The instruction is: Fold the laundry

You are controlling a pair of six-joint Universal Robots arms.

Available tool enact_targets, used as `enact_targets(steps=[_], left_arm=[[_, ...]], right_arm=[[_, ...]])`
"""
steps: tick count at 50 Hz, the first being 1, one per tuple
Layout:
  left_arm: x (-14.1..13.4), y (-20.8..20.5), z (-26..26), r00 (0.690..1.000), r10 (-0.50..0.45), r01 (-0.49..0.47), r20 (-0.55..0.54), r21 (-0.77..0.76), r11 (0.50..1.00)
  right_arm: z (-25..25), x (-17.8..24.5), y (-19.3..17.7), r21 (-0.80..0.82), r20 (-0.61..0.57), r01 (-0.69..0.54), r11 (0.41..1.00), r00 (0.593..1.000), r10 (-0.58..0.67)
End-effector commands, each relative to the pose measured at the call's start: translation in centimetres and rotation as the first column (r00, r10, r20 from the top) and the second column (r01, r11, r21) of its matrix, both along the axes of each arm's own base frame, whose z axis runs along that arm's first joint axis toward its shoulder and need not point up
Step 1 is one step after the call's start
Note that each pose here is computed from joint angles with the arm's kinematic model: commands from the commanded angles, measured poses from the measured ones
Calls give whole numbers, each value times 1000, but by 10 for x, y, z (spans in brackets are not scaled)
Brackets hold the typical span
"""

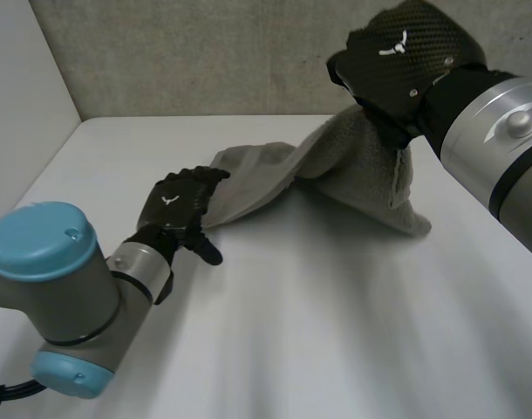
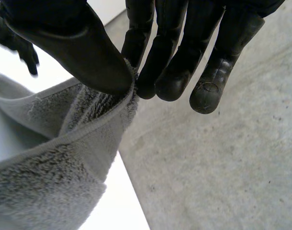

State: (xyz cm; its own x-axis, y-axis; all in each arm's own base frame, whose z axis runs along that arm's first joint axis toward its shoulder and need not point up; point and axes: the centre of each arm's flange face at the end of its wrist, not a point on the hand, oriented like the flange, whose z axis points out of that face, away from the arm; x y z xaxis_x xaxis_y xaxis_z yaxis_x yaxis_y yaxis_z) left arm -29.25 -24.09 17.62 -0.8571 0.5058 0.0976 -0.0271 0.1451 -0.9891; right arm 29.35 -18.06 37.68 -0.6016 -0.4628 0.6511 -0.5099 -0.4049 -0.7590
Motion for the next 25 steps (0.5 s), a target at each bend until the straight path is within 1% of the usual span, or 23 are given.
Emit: enact_targets(steps=[1,6,7,8,10,11,13,19,21,22,24,25], left_arm=[[-19,7,-8,1000,14,-13,-26,11,1000],[-27,7,-17,998,59,-59,-15,12,998],[-28,4,-20,996,83,-83,-10,12,996],[-28,4,-20,996,84,-84,-10,12,996],[-28,-3,-26,991,135,-135,-2,11,991],[-28,-3,-26,991,135,-135,-2,11,991],[-28,-8,-34,986,167,-167,9,17,986],[-29,-15,-38,980,201,-201,13,10,980],[-23,-24,-39,972,235,-235,14,9,972],[-22,-24,-39,972,235,-235,14,9,972],[-5,-41,-41,957,289,-290,20,14,957],[-5,-41,-41,957,290,-290,20,14,957]], right_arm=[[18,7,29,-15,26,-36,999,999,36],[32,13,54,-39,49,-76,996,996,78],[32,13,54,-39,49,-76,996,996,78],[34,13,58,-43,55,-82,996,995,85],[36,13,62,-48,60,-84,995,994,87],[39,11,66,-55,69,-85,995,994,89],[42,10,68,-58,78,-85,995,993,89],[43,5,68,-55,84,-73,996,993,78],[42,4,65,-52,81,-66,997,994,70],[42,4,65,-51,81,-62,997,995,67],[42,3,65,-51,81,-62,997,995,66],[43,2,66,-54,83,-61,997,994,65]])
